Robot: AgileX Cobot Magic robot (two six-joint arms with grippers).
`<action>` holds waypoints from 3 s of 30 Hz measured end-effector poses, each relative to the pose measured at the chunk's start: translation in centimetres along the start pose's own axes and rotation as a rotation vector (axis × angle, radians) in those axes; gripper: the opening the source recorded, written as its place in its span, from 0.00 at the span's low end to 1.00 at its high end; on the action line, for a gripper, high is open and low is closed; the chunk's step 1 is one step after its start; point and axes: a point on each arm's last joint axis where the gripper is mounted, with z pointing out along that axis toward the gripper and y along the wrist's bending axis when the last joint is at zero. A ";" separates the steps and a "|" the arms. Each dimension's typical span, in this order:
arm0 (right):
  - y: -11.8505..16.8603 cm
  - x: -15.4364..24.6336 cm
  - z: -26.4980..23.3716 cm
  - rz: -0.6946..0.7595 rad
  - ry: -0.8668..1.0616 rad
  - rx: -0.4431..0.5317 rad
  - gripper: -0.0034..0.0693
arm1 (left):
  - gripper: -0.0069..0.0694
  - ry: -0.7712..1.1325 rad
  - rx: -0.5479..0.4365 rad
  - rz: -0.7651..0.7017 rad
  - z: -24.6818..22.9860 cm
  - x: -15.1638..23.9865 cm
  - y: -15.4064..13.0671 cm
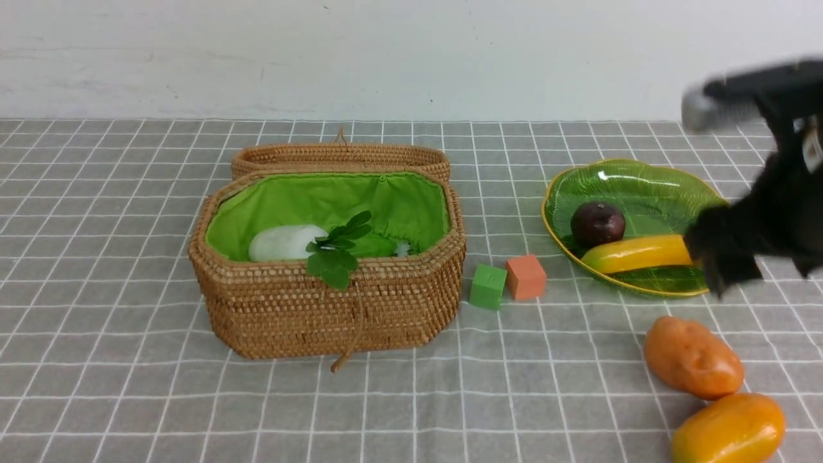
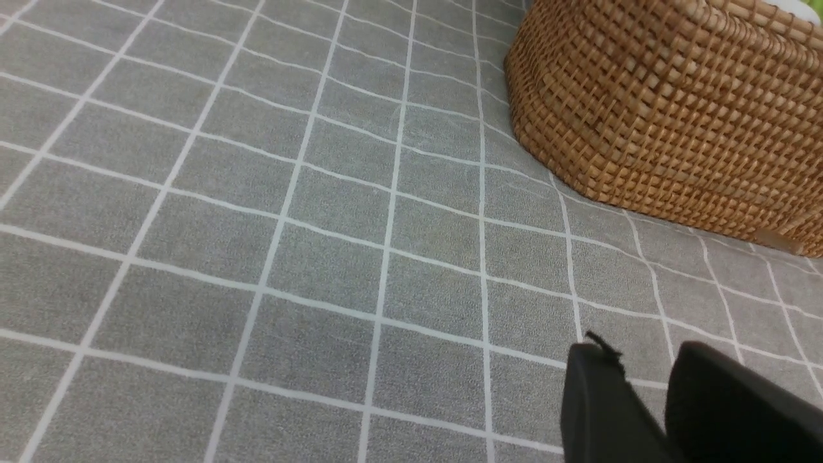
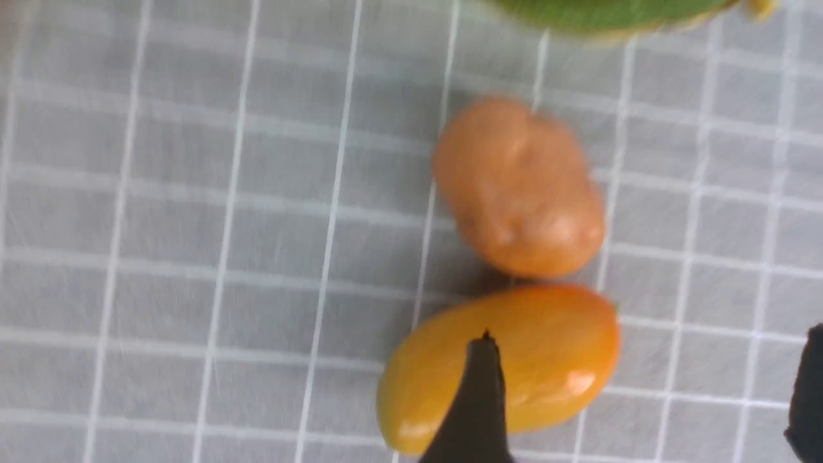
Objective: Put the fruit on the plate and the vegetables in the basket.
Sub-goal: Use the right arm to grab a potato and put it into the left basket, then grab a mango with your right arm and place it in the basket on the left
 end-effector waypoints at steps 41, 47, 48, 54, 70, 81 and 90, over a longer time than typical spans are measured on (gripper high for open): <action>-1.4 -5.8 10.8 -0.146 0.110 -0.101 0.83 | 0.36 0.000 0.000 0.000 0.0 0.0 0.0; 0.4 -7.6 6.2 -0.134 -0.026 -0.290 0.83 | 0.37 0.000 0.000 0.000 0.0 0.0 0.0; 0.5 -7.7 6.1 -0.140 -0.033 -0.298 0.83 | 0.37 0.000 0.000 0.000 0.0 0.0 0.0; 7.7 -11.3 -1.2 -0.307 -0.361 -0.530 0.83 | 0.38 0.000 0.000 0.000 0.0 0.0 0.0; 15.2 -15.5 3.4 -0.252 -0.598 -0.538 0.97 | 0.38 0.000 0.000 0.000 0.0 0.0 0.0; 10.9 -12.6 -3.7 -0.361 -0.499 -0.376 0.91 | 0.39 0.000 0.000 0.000 0.0 0.0 0.0; 1.8 -6.2 -5.2 0.010 -0.254 -0.065 0.87 | 0.40 0.000 0.000 0.000 0.0 0.0 0.0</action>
